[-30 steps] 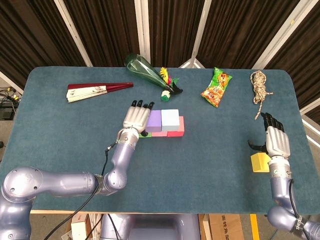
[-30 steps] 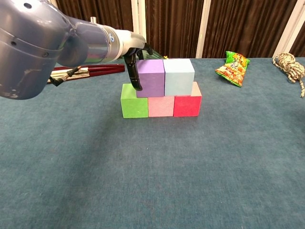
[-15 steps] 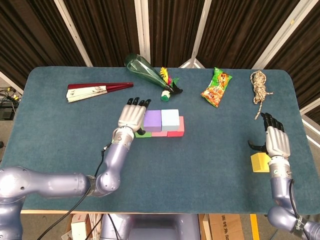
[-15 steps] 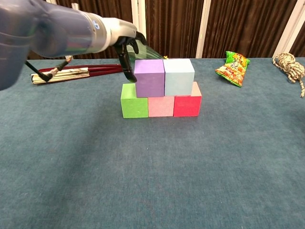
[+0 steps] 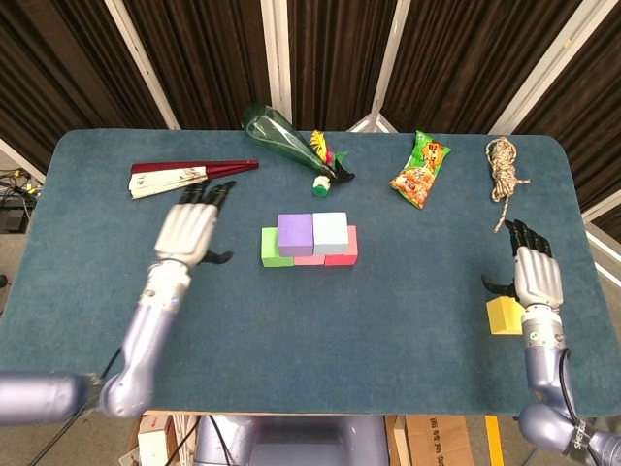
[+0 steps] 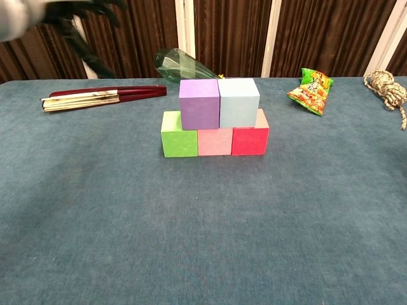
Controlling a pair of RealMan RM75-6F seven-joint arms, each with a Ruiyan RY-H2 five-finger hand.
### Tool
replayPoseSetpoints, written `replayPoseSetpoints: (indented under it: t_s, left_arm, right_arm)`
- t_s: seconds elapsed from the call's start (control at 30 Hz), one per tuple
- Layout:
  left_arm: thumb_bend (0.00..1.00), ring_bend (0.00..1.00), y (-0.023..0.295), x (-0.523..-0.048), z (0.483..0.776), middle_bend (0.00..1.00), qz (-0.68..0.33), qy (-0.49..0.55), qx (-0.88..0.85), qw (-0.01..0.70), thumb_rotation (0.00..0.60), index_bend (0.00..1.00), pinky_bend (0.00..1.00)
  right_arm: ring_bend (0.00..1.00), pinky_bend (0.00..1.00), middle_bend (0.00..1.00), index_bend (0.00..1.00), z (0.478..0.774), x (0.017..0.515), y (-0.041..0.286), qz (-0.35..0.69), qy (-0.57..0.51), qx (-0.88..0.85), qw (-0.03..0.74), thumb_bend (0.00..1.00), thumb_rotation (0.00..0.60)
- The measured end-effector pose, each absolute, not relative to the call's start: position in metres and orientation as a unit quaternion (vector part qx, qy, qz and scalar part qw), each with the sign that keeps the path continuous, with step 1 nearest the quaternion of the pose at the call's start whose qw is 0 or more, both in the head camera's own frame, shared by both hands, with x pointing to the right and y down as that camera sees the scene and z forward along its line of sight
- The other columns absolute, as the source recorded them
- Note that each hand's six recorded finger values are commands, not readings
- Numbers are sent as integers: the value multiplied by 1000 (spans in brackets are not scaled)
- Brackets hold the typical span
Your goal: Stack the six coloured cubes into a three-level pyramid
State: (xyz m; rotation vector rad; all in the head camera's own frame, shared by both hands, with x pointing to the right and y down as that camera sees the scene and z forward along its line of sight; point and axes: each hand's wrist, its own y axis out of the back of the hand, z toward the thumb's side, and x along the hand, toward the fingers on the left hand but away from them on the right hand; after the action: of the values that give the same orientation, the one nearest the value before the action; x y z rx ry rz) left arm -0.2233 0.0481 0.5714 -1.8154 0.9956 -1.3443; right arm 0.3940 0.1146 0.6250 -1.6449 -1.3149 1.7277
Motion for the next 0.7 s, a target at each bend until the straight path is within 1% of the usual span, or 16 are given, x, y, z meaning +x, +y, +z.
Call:
replayPoseSetpoints:
  t_s: [0.07,0.23,0.3,0.4,0.57,0.7]
  left_arm:
    - [156,20,56,-243,566,111,-515,393,-685,334,600,0,13]
    - [43,20,88,-305,557,99,-533,417,-655,337,600,0,13]
    - [36,20,101,-327,553,96,-541,425,-645,333,600,0,12]
    - [36,20,112,-350,546,96,-544,437,-637,327,600,0,12]
    - [36,20,117,-364,539,97,-536,449,-638,323,600,0,13]
    - [36,20,118,-369,538,97,-532,449,-644,318,600,0,12]
  right_arm:
    - [0,0,0,0,625,393,116,623,-467,-590,213,307,600]
    - [0,0,0,0,624,390,118,630,-457,-587,224,307,600]
    - [0,0,0,0,623,389,119,631,-454,-587,225,306,600]
    - [0,0,0,0,620,388,123,639,-442,-587,229,298,600]
    - [0,0,0,0,610,396,136,671,-396,-579,239,295,600]
    - [0,0,0,0,600,407,156,704,-354,-570,234,295,600]
